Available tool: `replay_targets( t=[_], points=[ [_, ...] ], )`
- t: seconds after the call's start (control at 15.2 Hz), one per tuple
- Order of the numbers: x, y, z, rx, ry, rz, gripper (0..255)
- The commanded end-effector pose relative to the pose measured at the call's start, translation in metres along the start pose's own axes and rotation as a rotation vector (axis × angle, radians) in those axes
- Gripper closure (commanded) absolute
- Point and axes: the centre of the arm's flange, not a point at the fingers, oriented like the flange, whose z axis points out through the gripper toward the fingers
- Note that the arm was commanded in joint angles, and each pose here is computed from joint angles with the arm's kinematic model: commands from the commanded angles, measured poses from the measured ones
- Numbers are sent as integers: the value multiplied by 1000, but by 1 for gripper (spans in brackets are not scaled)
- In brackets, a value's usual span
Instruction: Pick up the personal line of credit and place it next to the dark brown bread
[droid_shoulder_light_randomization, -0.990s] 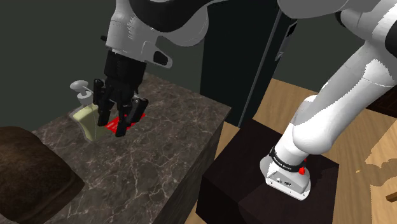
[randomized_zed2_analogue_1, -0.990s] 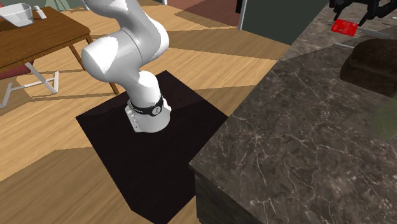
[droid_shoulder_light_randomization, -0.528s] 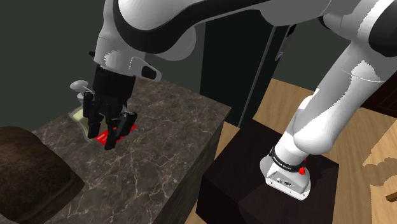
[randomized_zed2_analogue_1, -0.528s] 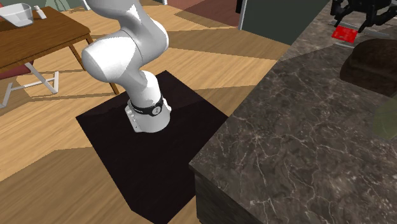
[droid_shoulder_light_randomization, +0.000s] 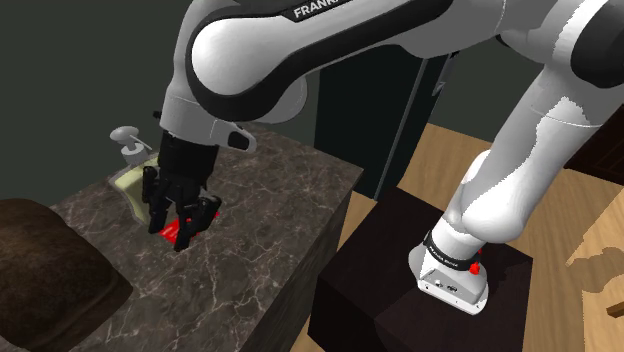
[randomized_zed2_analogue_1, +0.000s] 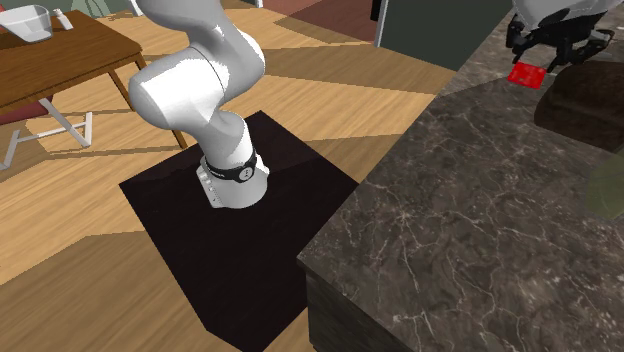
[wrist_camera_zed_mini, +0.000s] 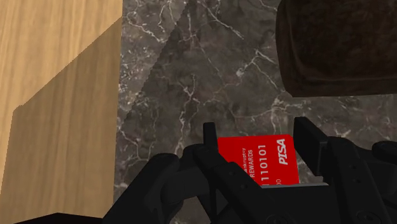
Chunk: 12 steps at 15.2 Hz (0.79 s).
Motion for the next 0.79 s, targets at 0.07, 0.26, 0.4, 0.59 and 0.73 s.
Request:
replay_targets(
  t=[0.07, 0.26, 0.4, 0.59, 0.73],
  points=[
    [9, 0, 14, 0, 0, 0, 255],
    [18, 0, 28, 0, 0, 0, 255],
    [23, 0, 36, 0, 0, 0, 255],
    [32, 0, 50, 0, 0, 0, 255],
    [38, 0, 59, 0, 0, 0, 255]
  ],
)
